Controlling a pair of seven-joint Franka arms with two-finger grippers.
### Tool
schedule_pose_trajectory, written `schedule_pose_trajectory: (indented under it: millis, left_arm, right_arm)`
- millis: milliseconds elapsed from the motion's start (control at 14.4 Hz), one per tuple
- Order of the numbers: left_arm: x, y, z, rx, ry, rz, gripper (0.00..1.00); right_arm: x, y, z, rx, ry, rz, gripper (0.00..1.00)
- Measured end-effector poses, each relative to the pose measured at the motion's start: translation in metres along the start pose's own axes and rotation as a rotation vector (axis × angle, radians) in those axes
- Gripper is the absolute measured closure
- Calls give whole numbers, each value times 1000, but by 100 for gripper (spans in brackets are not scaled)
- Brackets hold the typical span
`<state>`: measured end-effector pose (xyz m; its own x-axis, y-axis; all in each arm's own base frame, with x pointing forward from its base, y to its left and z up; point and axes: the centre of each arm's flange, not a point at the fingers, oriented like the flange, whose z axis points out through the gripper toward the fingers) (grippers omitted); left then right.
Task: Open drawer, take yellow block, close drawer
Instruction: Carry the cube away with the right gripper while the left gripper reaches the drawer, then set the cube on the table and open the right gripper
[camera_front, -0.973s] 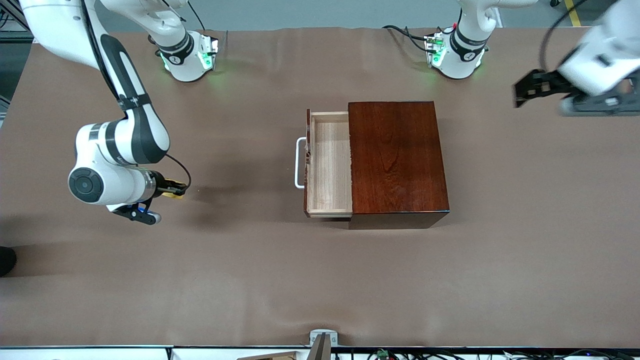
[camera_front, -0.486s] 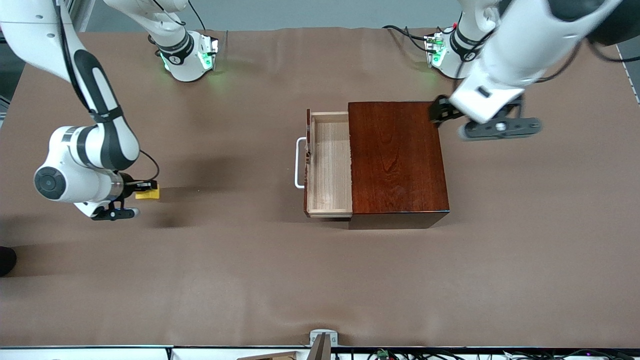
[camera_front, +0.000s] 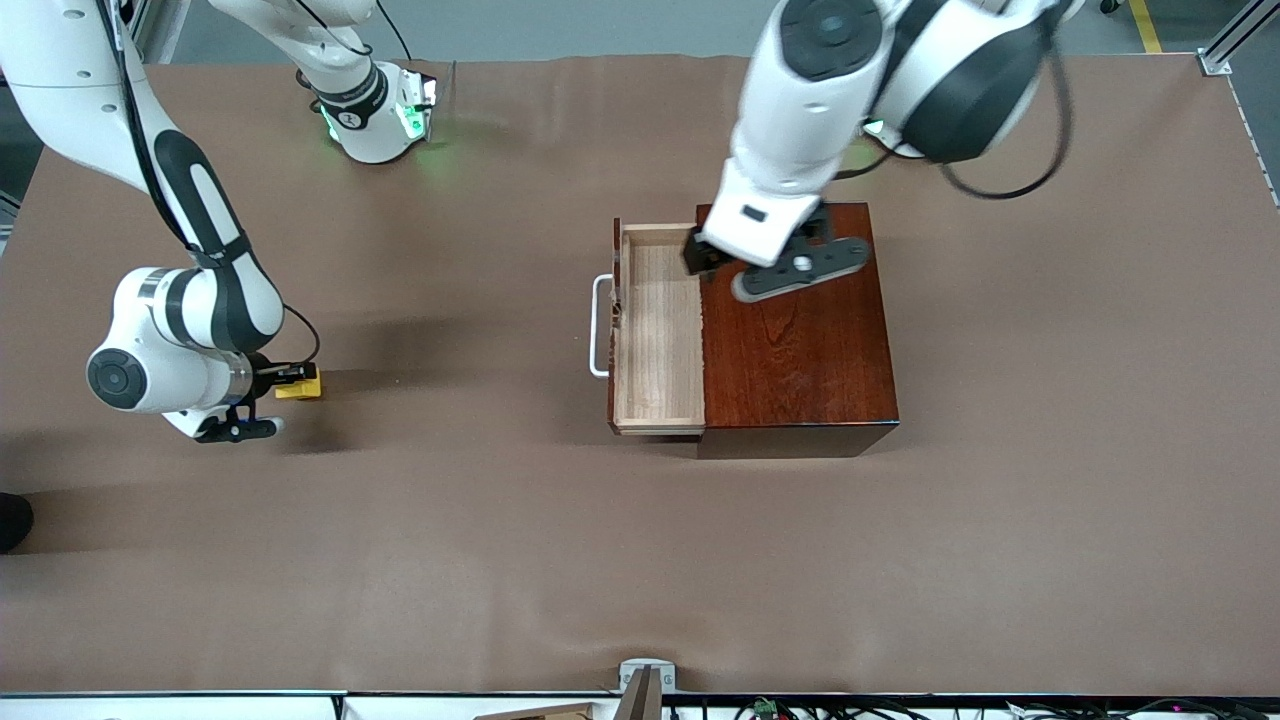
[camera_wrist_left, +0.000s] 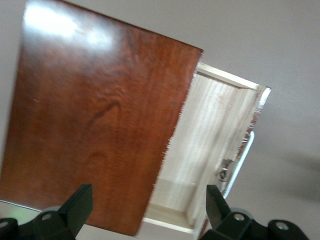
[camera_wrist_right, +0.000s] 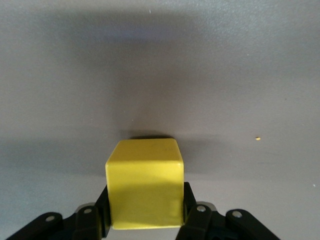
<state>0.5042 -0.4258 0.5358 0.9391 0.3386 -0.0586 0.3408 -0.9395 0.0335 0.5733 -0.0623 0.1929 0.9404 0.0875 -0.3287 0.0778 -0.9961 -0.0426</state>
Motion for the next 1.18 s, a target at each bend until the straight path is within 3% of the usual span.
schedule_pose_trajectory:
  millis: [278,625,903,1181]
  left_arm:
    - [-10,24,22,-20,-4,-90,0]
    - [-23,47,44,-48,-4,-171,0]
    - [-24,55,62,-43,-3,-183,0]
    - [-32,69,75,-78,-1,-239,0]
  right_arm:
    - [0,0,2,1,-2,11,41]
    - [2,-2,-21,9,-51,19,0]
    - [2,-9,-99,6,-41,8,0]
    - [-19,-27,-223,22,-31,-10,0]
